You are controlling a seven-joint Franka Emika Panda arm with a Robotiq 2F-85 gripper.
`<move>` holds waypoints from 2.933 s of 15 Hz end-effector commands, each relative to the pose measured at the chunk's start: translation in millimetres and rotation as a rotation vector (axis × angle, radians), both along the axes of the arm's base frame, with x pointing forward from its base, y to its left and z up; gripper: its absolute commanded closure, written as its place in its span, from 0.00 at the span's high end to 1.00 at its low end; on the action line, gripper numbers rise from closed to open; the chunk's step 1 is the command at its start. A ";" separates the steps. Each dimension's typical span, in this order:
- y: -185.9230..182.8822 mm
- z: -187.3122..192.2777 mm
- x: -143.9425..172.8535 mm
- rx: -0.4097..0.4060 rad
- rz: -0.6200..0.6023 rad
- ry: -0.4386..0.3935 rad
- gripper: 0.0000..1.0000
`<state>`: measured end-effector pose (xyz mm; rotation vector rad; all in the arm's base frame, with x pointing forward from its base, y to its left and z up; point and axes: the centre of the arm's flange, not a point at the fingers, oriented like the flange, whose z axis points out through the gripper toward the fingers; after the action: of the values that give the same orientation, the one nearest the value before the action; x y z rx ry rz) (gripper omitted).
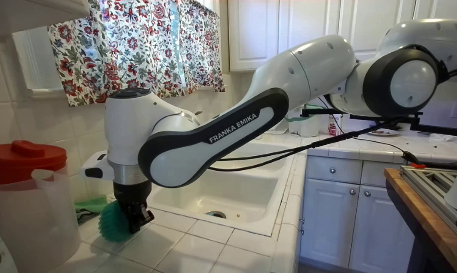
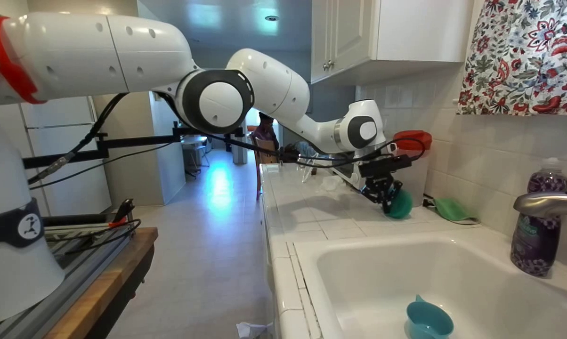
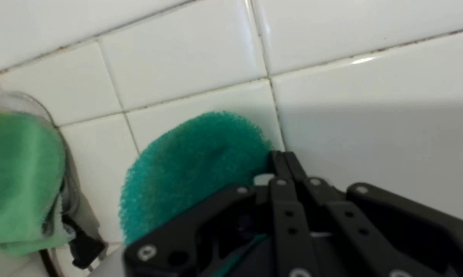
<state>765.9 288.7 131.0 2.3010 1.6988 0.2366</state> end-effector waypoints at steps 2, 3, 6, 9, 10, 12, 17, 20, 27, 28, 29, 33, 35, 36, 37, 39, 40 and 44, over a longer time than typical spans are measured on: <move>-8.8 15.8 -10.7 0.015 -0.072 -0.019 0.01; -11.5 24.6 -10.4 0.039 -0.058 -0.015 0.01; -20.6 49.5 -6.1 0.091 -0.058 -0.011 0.01; -28.8 65.0 -3.8 0.188 -0.088 -0.005 0.01; -32.7 65.2 -3.9 0.222 -0.112 0.007 0.01; -41.4 59.2 -6.8 0.282 -0.158 0.043 0.01; -52.9 43.5 -14.8 0.346 -0.235 0.119 0.01; -51.3 35.8 -15.2 0.305 -0.299 0.152 0.01; -46.5 30.1 -20.4 0.294 -0.363 0.193 0.01; -46.3 31.1 -20.4 0.291 -0.363 0.199 0.01; -45.2 33.3 -22.6 0.283 -0.367 0.207 0.01; -25.2 45.4 -33.3 0.259 -0.408 0.210 0.01; -12.1 39.5 -0.1 0.287 -0.376 0.200 0.01; -6.3 42.0 -1.7 0.288 -0.371 0.198 0.02; -5.6 41.3 -2.0 0.288 -0.370 0.198 0.02; -11.1 39.6 -0.4 0.287 -0.377 0.199 0.02; -13.3 39.7 0.4 0.288 -0.380 0.198 0.01; -27.9 45.2 -31.8 0.192 -0.476 0.227 0.01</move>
<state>766.5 268.7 169.7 2.8888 1.2910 0.1468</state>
